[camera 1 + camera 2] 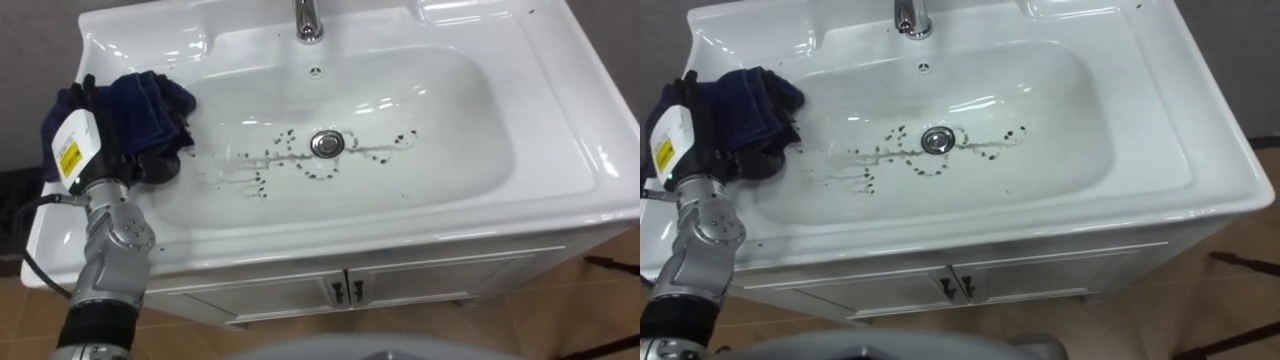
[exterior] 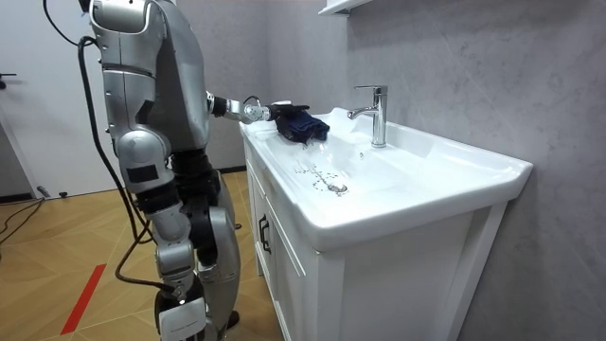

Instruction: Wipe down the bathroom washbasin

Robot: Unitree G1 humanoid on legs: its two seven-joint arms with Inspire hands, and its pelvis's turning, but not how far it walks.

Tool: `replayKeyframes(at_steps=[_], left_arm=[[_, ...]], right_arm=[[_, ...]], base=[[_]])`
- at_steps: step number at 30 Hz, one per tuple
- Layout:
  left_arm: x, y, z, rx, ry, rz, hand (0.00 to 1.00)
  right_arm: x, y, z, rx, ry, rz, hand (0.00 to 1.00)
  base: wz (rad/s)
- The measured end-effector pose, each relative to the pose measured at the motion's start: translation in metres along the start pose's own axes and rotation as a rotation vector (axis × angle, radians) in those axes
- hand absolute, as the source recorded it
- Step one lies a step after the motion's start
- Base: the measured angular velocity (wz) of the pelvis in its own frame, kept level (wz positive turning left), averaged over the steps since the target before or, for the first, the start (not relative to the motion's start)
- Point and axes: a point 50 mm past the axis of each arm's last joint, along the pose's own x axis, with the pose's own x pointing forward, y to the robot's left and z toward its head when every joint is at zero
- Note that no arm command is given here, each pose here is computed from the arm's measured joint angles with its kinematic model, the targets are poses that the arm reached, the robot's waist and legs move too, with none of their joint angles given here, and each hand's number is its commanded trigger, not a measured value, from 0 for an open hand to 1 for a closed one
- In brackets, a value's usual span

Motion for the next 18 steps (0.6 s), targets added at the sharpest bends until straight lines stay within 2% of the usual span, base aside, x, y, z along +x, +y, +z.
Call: replayKeyframes(at_steps=[3,10,11,12,13,14,18], left_arm=[[0.0,0.0,0.0,0.0,0.0,-0.002,0.0],[0.0,0.0,0.0,0.001,0.002,-0.001,0.0],[0.0,0.0,0.0,0.001,0.002,-0.002,0.15],[0.0,0.0,0.0,0.001,0.003,-0.002,0.61],[0.0,-0.001,-0.001,0.003,0.006,-0.005,0.88],[0.001,-0.002,-0.002,0.004,0.011,-0.008,1.0],[0.007,-0.004,0.001,0.007,0.028,-0.034,1.0]], right_arm=[[-0.002,-0.005,0.009,-0.067,-0.012,-0.028,0.0],[-0.004,-0.008,0.021,-0.106,-0.028,-0.039,0.0],[-0.004,-0.009,0.022,-0.112,-0.029,-0.041,0.0],[-0.004,-0.009,0.022,-0.114,-0.027,-0.042,0.0],[-0.004,-0.009,0.022,-0.114,-0.026,-0.042,0.0],[-0.004,-0.009,0.023,-0.115,-0.026,-0.042,0.0],[-0.004,-0.009,0.02,-0.119,-0.011,-0.044,0.0]], base=[[-0.03],[0.0],[0.0],[0.0],[0.0],[0.0],[0.0]])
